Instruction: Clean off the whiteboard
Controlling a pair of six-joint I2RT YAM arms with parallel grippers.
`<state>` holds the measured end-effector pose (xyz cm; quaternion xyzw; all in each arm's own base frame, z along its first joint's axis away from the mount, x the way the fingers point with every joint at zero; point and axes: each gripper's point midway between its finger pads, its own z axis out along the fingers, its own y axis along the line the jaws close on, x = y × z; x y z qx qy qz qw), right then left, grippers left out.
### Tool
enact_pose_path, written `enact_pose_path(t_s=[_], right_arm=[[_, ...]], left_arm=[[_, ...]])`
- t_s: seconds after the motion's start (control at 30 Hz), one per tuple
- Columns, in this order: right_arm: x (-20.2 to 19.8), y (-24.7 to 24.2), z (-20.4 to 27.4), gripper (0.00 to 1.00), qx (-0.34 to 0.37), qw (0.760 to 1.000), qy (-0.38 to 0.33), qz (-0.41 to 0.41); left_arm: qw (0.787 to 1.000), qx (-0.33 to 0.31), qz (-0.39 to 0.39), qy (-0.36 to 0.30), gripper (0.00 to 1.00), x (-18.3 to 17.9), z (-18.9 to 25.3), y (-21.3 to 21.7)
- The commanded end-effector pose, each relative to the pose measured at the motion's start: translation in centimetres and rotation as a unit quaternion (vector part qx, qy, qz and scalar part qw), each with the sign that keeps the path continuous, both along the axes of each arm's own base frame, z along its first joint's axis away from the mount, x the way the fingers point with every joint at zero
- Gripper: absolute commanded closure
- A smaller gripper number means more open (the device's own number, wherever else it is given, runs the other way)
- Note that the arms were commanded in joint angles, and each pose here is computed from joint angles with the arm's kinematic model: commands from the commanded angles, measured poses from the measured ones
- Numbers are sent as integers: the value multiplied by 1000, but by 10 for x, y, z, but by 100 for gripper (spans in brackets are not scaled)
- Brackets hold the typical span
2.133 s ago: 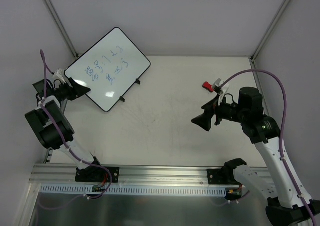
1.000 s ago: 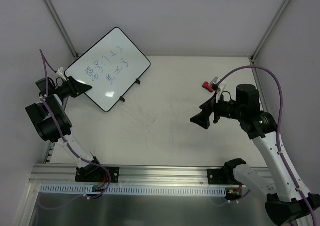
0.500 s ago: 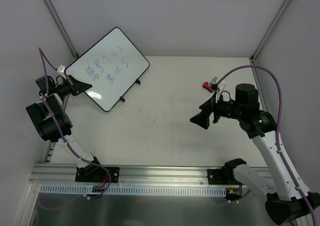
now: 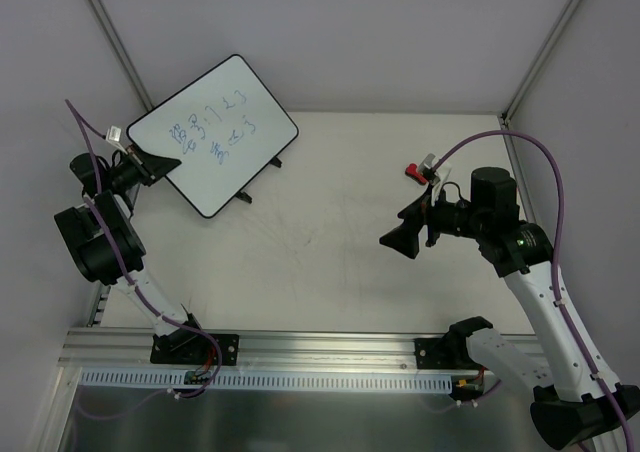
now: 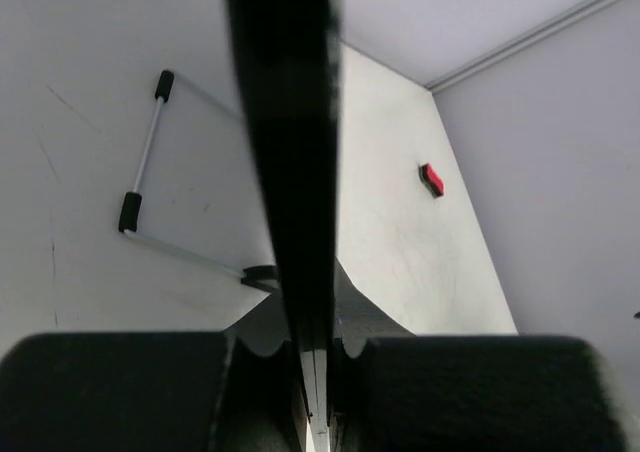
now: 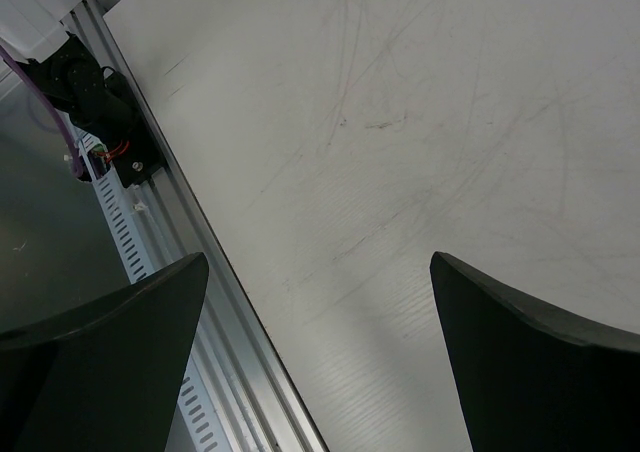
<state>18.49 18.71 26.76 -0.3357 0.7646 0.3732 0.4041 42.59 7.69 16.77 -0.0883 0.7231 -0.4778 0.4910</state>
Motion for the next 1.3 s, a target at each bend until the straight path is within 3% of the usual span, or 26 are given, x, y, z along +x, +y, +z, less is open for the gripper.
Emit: enact_pose_path(t_s=[0.0,0.5,0.87,1.27], right_arm=[[2,5,25,1,15,999,-44,16],[13,3,23,1,2,999,-50,5],[35,-6,21,1,-29,997,-60,-39],[82,-8,2,1,-70,992,-68,-79]], left_arm=[[985,63,3,-158,100,-3,97,-4],[967,43,34,-248,100,-19,163,-35],[968,58,9,-244,100,-41,141,-132],[970,56,-7,-235,100,-67,93,-185]])
